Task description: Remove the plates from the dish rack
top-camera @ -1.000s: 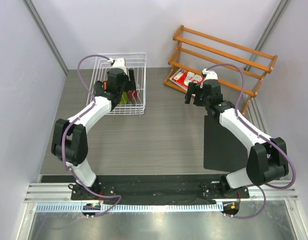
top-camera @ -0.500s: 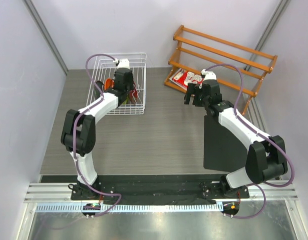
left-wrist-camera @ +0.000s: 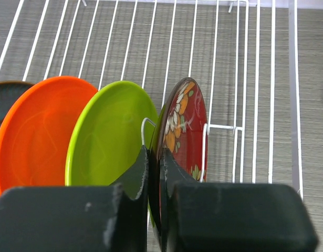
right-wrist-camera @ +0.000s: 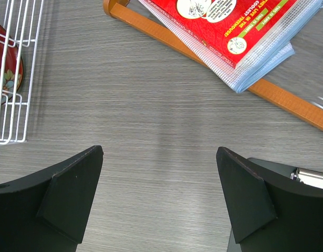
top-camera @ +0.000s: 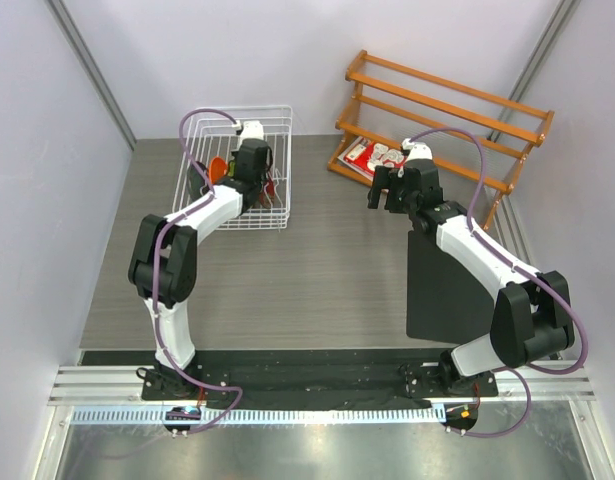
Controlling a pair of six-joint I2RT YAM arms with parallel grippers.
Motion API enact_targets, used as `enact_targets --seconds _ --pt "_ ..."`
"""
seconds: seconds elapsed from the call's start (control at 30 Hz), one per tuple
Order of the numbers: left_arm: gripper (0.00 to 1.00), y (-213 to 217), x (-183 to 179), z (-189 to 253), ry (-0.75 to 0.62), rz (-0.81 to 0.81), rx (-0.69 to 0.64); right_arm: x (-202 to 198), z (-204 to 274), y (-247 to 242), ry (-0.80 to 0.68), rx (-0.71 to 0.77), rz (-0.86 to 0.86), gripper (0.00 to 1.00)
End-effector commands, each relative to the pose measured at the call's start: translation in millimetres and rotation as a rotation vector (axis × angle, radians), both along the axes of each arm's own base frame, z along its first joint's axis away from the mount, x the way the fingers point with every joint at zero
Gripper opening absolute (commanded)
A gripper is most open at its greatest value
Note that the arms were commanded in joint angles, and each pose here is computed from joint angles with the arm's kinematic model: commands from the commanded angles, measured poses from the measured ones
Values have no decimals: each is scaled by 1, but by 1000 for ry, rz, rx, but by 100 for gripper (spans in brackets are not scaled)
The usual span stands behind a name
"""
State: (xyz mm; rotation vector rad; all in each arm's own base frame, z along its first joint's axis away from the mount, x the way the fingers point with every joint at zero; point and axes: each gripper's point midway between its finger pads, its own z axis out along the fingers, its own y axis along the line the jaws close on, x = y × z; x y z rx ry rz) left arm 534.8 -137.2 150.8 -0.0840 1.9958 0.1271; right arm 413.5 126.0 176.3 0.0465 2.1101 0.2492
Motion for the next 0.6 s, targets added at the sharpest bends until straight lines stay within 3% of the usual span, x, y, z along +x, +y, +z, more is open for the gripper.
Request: enact_targets --seconds 0.0,0.17,0.57 --pt "0 0 7 17 -46 34 -12 7 22 4 -65 31 -1 95" --pt "0 -4 6 16 -39 28 6 6 22 5 -63 34 2 95" --pt "0 -1 -6 73 -97 62 112 2 30 4 -73 37 1 96"
